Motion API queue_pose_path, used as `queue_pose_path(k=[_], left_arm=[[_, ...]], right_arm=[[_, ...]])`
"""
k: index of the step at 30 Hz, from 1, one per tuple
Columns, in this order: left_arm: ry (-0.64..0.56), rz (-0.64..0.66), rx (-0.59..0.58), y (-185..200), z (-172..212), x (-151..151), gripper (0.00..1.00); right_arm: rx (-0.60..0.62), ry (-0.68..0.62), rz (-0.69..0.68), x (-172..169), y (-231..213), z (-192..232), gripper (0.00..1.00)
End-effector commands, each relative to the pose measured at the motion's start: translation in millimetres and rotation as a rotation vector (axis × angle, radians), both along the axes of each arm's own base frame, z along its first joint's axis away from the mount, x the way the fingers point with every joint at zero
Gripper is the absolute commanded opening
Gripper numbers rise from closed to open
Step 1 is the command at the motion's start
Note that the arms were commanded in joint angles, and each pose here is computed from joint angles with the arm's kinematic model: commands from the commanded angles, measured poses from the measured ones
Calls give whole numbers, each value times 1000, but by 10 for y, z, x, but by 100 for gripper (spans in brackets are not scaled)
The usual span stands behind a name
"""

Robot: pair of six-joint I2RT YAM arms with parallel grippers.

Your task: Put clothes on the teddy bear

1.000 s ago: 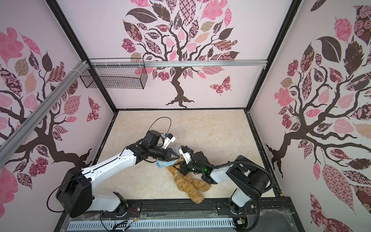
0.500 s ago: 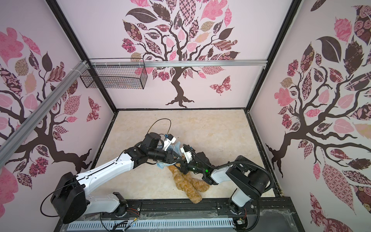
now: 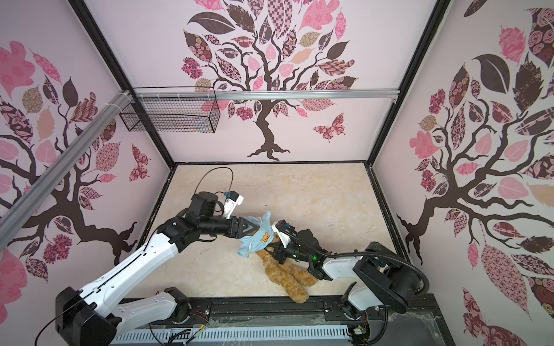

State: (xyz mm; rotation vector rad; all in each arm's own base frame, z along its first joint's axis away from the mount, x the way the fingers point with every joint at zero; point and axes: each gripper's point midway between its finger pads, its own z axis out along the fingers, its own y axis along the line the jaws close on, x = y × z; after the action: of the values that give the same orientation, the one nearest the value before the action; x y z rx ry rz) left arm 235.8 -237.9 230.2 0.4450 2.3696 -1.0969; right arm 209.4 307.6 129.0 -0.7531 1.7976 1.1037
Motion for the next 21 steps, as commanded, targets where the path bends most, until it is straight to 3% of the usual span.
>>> queue_pose_path(k=[1,7,10,21], left_arm=[[16,-38,57,150,35,-70,57],[58,-161,41,52,66,-189,30],[54,-178,44,34,61,-194,24],[60,-257,105,-196,-129,-251,29]], right_arm=[[-59,-136,5,59,-20,186,27],[-99,-259,29,41,-50,355,24],[-89,-293,50,13,-31,438,24],[-25,-318,110,-77,52,638,23]])
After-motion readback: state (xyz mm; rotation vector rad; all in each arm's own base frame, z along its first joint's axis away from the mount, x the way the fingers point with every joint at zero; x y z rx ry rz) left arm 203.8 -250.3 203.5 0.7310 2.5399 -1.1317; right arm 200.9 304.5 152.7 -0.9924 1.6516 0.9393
